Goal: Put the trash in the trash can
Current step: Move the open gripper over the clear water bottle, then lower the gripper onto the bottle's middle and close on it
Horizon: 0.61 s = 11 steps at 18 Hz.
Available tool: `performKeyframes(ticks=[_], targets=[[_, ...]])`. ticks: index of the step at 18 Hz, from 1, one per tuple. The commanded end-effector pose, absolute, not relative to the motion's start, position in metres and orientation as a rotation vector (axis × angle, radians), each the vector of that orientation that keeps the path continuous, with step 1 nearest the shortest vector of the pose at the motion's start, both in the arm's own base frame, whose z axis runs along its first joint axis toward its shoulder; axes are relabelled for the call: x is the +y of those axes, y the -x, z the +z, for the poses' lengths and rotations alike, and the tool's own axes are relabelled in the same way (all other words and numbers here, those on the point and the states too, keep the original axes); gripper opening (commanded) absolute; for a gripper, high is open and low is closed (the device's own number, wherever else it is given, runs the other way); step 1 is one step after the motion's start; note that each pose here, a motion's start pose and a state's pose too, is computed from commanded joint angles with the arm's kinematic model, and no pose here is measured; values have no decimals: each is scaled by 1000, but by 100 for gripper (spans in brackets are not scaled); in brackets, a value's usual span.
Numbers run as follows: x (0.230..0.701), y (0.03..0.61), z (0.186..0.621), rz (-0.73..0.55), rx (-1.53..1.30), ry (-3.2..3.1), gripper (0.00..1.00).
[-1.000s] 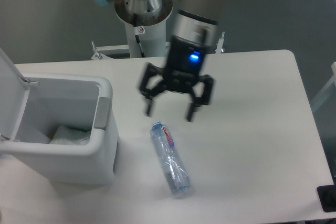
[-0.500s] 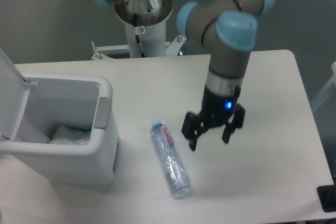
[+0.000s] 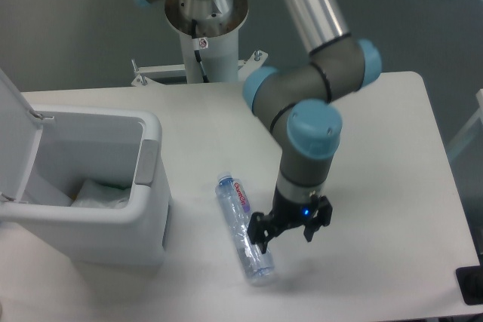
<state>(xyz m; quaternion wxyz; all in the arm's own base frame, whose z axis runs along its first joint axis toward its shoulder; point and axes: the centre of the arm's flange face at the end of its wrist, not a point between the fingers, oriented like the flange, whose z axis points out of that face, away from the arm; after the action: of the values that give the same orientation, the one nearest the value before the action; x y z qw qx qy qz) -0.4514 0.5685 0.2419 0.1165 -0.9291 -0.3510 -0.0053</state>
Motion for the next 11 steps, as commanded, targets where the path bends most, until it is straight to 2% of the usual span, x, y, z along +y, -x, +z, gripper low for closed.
performKeyframes(ticks=[11], targets=[[587, 434, 221, -27, -982, 2766, 100]])
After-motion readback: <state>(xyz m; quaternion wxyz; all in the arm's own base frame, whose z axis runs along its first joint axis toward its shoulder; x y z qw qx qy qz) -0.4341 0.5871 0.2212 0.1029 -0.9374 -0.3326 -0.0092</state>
